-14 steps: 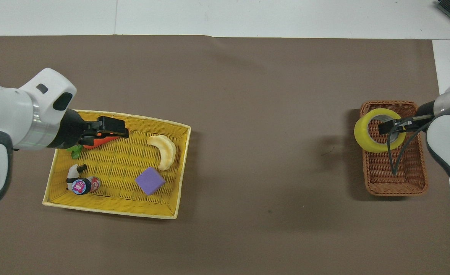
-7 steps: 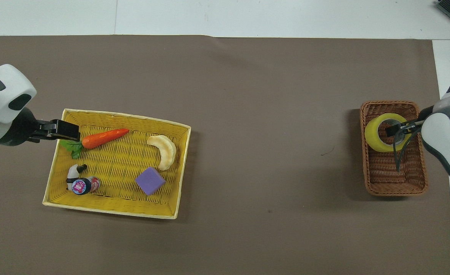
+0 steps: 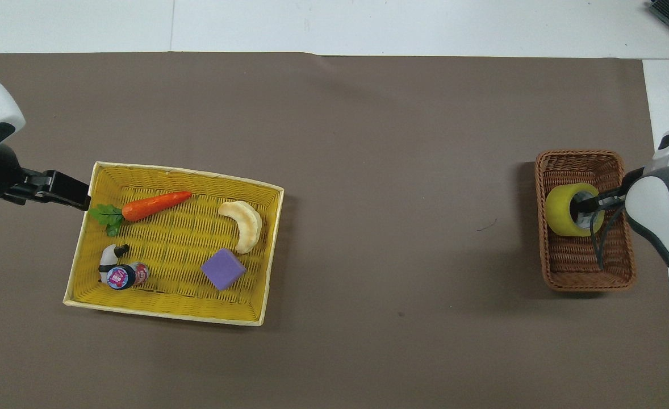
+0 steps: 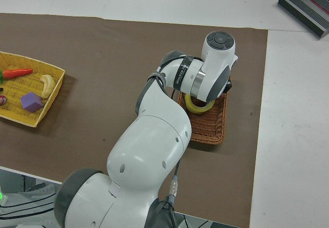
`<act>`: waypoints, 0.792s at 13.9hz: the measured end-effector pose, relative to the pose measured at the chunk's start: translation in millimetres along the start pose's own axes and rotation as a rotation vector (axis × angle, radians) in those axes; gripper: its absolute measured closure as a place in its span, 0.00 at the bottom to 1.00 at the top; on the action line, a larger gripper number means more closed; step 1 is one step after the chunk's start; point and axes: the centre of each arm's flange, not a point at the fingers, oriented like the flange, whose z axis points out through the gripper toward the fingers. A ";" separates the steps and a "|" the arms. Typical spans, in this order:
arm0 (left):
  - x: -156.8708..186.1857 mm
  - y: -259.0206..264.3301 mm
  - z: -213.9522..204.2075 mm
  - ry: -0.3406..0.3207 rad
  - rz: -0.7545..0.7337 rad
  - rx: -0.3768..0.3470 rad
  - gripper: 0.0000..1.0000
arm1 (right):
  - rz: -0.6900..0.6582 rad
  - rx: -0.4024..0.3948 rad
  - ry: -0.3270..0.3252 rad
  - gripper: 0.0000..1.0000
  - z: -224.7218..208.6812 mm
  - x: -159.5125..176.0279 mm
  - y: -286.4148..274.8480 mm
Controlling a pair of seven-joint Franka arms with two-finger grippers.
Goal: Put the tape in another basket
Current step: 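Lower the tape into the wicker basket and open the right gripper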
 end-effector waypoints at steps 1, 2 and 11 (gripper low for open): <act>0.4 -0.1 -0.1 0.001 0.000 0.000 0.00 | 0.000 -0.001 0.002 0.25 -1.3 0.5 0.1; 0.5 -0.1 -0.3 0.001 0.000 0.000 0.00 | -0.001 -0.005 0.008 0.13 -4.4 2.1 -0.6; 7.6 -0.7 -3.4 0.053 -0.032 0.002 0.00 | 0.371 -0.051 0.050 0.00 -113.6 56.2 -131.5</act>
